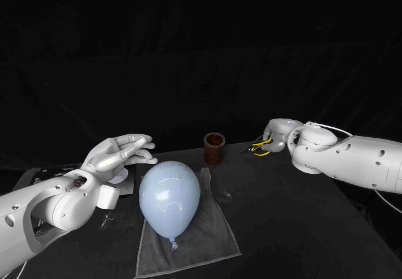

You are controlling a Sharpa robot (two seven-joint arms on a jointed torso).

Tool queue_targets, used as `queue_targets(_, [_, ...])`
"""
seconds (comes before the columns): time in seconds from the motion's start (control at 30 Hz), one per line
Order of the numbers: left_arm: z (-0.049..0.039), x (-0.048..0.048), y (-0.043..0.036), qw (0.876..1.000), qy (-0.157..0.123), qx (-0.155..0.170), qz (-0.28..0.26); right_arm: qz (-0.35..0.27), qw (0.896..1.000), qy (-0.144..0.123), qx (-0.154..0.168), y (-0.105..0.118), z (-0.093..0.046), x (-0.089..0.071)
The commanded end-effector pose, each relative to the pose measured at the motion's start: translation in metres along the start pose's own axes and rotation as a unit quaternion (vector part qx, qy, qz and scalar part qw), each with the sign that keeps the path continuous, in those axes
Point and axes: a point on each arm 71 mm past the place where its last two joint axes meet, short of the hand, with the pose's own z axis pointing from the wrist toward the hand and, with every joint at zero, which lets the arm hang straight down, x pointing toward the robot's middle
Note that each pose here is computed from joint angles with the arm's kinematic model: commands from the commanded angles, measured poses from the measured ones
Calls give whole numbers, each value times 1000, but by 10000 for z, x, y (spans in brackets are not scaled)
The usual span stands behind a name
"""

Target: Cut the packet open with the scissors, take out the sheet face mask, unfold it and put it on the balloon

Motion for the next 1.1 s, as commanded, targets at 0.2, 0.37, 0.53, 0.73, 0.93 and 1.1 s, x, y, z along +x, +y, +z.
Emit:
queue_targets(0.2, [19, 29, -17, 1000, 10, 6, 0, -15, 1000, -4, -3, 68, -3, -177])
queue_targets(0.37, [25, 35, -15, 1000, 11, 6, 0, -16, 1000, -8, -10, 120, -15, -265])
queue_targets(0.53, [29, 37, -13, 1000, 11, 6, 0, -18, 1000, -12, -14, 161, -23, -343])
queue_targets(0.73, [38, 38, -10, 1000, 11, 6, 0, -21, 999, -17, -20, 216, -17, -468])
queue_targets(0.93, [52, 44, -3, 1000, 11, 6, 0, -23, 999, -31, -28, 303, 3, -692])
queue_targets(1.1, [70, 48, 4, 1000, 11, 6, 0, -25, 998, -40, -35, 387, 9, -841])
